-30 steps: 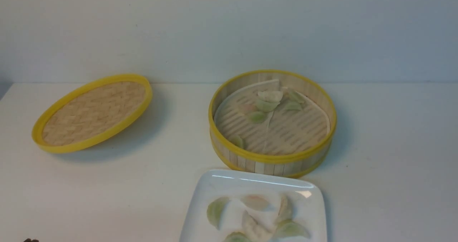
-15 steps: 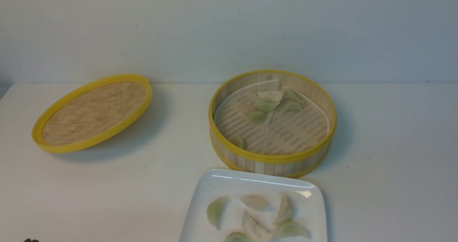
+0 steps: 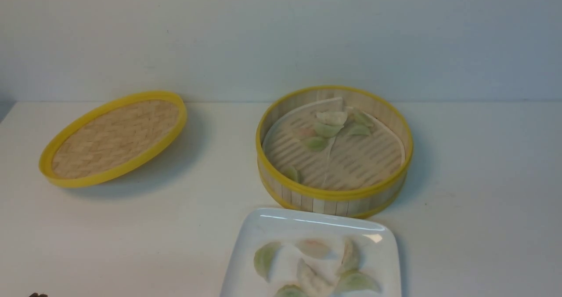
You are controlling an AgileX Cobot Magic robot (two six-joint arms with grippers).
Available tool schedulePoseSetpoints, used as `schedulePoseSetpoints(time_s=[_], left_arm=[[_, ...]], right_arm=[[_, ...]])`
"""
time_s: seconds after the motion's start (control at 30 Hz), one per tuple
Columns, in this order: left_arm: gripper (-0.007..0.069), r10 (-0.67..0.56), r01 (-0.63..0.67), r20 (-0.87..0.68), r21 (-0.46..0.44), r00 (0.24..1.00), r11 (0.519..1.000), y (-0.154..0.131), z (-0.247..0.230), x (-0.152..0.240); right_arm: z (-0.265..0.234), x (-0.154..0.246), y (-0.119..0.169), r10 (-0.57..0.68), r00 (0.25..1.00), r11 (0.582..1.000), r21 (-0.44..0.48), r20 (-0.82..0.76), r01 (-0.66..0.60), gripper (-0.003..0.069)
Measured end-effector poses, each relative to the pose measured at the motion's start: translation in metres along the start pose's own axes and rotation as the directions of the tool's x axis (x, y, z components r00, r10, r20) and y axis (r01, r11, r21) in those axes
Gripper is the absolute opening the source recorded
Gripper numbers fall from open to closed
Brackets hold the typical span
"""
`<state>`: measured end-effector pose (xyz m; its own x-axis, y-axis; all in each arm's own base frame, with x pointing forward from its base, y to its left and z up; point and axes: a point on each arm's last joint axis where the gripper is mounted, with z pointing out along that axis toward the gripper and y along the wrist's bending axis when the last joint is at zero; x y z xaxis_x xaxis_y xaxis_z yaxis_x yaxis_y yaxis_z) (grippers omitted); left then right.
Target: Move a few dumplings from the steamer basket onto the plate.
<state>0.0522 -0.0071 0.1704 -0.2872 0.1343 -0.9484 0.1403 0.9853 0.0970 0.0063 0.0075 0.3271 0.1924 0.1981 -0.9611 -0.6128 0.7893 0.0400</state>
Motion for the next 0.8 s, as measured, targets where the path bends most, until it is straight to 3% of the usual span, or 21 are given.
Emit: schedulePoseSetpoints(time_s=[0.2,0.27,0.37,0.53,0.67,0.8], left_arm=[[-0.0006,0.0,0.0,-0.001,0.0,1.0,1.0,0.0,0.0,0.0],[-0.0006,0.0,0.0,-0.002,0.0,1.0,1.0,0.0,0.0,0.0],[-0.0006,0.0,0.0,-0.002,0.0,1.0,1.0,0.0,0.0,0.0],[-0.0006,0.0,0.0,-0.002,0.0,1.0,1.0,0.0,0.0,0.0],[-0.0006,0.0,0.0,-0.002,0.0,1.0,1.0,0.0,0.0,0.0],[-0.0006,0.0,0.0,-0.003,0.001,1.0,1.0,0.0,0.0,0.0]], right_arm=[[0.002,0.009,-0.001,-0.013,1.0,0.999,0.029,-0.026,0.014,-0.0014],[0.006,0.025,-0.004,-0.035,0.997,0.99,0.133,-0.07,0.044,-0.0014],[0.008,0.052,-0.013,-0.051,0.987,0.953,0.287,-0.153,0.093,-0.0014],[0.003,0.109,-0.032,0.004,0.95,0.841,0.515,-0.314,0.166,-0.0014],[-0.007,0.145,-0.041,0.084,0.913,0.781,0.596,-0.4,0.189,-0.0014],[-0.008,0.148,-0.042,0.094,0.905,0.77,0.607,-0.415,0.198,-0.0014]])
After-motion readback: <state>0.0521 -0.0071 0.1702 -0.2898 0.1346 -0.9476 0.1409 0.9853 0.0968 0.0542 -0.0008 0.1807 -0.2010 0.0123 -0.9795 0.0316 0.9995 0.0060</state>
